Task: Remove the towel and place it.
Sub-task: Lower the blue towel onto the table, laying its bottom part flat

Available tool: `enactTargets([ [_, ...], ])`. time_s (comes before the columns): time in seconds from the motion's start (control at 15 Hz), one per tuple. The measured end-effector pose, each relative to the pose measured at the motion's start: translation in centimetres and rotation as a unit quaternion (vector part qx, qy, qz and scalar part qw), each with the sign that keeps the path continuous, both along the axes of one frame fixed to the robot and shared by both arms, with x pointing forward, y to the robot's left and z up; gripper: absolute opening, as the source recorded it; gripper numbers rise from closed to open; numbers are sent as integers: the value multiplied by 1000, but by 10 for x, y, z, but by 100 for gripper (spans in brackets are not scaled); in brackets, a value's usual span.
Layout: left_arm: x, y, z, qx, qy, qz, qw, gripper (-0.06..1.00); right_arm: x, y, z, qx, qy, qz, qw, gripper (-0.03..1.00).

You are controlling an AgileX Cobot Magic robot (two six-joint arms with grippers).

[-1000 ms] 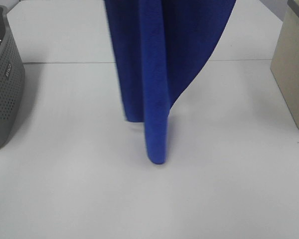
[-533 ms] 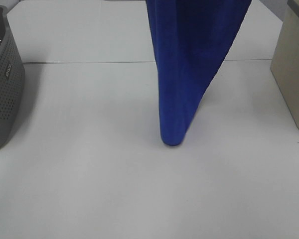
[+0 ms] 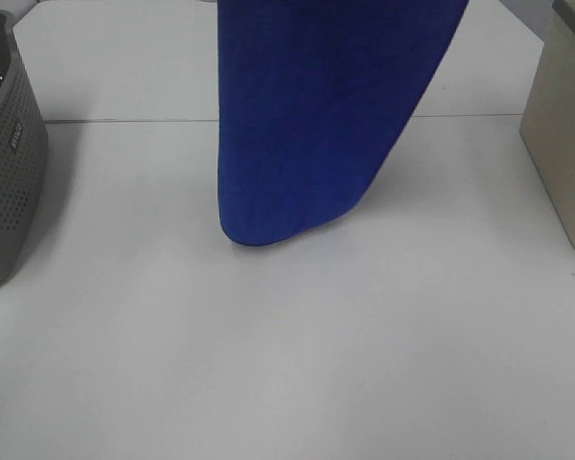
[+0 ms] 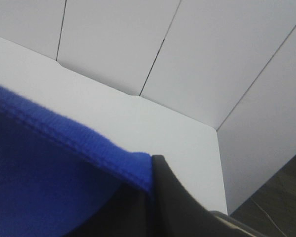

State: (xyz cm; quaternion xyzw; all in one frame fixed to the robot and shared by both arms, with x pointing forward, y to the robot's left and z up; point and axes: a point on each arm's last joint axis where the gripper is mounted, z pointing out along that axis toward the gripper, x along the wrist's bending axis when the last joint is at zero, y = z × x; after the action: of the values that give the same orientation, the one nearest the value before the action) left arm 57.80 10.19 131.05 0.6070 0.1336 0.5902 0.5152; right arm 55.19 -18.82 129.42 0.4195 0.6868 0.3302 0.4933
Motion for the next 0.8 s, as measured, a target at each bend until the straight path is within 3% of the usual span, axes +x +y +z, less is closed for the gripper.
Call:
enactTargets([
  [0.27, 26, 20, -7, -67, 1, 12, 998, 0, 18, 15, 1, 32, -67, 36, 997, 1],
  [0.47, 37, 14, -15, -70, -19, 6, 997, 0, 32, 25, -4, 31, -93, 54, 994, 1],
  [0.6, 60, 15, -30, -85, -67, 4, 994, 0, 59, 36, -25, 7, -105, 59, 993, 1],
  [0.8, 89, 31, -50, -113, -78, 20, 990, 0, 86, 30, -28, 46, -136, 50, 988, 1],
])
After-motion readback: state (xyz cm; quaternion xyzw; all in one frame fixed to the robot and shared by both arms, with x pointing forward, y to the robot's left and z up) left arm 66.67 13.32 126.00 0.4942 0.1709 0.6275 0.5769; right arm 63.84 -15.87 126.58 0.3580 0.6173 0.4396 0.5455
